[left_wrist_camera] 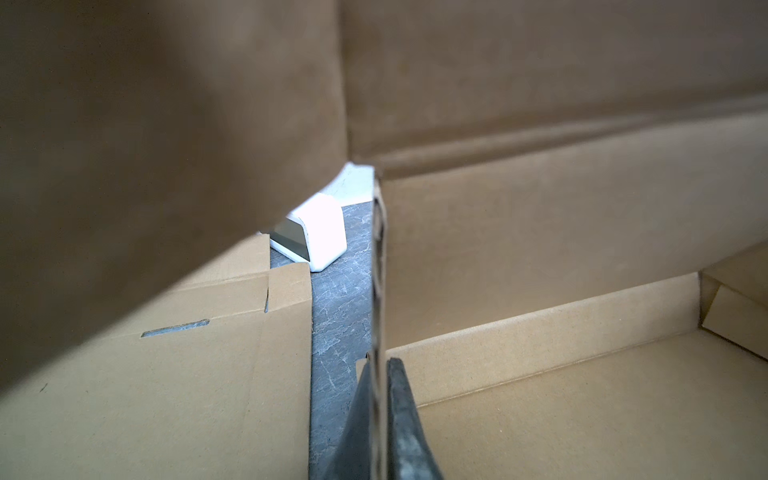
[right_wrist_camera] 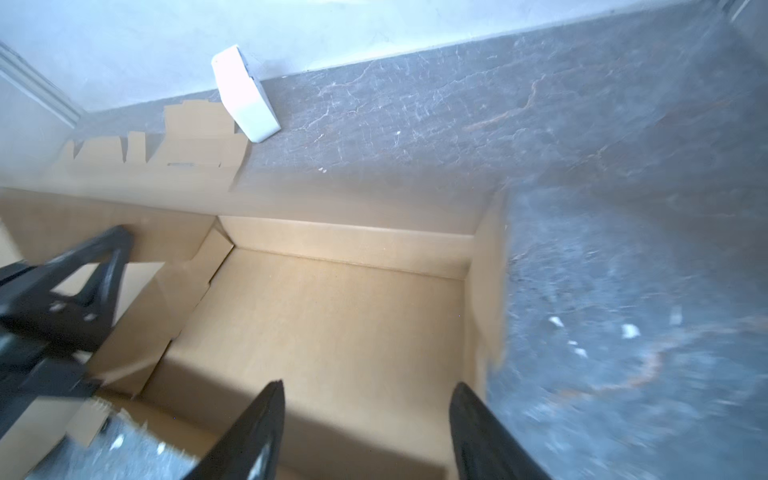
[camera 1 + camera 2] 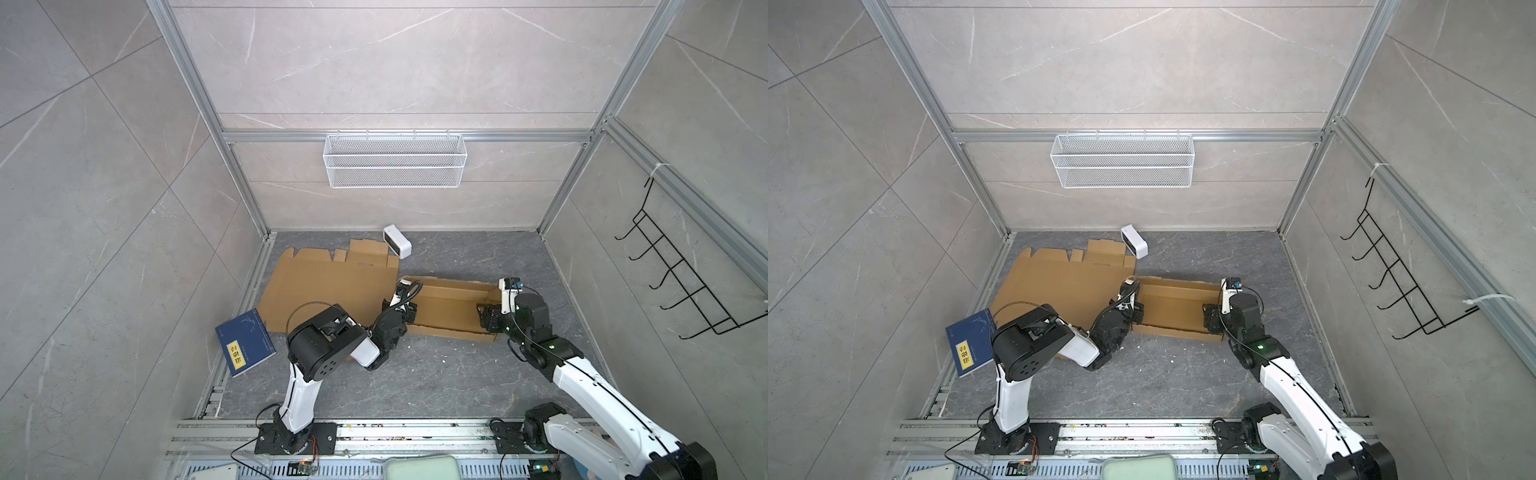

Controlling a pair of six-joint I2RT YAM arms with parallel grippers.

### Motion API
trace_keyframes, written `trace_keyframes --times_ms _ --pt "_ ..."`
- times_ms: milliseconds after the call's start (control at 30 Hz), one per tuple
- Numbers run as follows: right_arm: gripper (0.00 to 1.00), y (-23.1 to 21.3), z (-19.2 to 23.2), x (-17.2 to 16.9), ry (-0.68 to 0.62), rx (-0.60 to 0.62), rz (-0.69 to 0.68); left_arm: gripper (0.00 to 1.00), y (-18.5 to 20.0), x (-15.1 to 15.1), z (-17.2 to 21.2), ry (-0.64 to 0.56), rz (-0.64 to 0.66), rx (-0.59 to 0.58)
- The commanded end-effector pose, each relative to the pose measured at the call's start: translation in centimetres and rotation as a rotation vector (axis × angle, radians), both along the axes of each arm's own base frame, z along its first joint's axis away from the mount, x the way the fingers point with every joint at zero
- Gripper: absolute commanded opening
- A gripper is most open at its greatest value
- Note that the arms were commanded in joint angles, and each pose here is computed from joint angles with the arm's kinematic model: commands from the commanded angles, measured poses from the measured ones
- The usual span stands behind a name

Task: Fold the paper box

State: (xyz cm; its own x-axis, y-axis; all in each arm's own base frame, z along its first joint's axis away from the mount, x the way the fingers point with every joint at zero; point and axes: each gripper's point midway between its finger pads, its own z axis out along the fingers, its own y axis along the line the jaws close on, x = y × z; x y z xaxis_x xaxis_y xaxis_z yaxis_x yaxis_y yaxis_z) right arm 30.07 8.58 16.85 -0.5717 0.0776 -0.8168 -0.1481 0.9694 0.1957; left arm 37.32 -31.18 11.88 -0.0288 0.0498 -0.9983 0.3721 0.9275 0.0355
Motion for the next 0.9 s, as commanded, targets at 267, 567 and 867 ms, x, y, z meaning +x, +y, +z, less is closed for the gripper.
trace_keyframes --times_ms 267,567,867 --pt "0.60 2.4 8.6 -4.8 -0.052 -0.225 0.413 0.00 1.5 -0.6 -4.8 0.100 0.029 0.147" --pt "0.60 5.0 10.3 -3.2 0.030 -0.418 0.655 0.00 1.5 -0.7 -4.8 0.102 0.021 0.148" --pt "0.58 9.2 8.0 0.4 0.104 -0.598 0.816 0.00 1.4 -0.9 -5.1 0.111 0.012 0.145"
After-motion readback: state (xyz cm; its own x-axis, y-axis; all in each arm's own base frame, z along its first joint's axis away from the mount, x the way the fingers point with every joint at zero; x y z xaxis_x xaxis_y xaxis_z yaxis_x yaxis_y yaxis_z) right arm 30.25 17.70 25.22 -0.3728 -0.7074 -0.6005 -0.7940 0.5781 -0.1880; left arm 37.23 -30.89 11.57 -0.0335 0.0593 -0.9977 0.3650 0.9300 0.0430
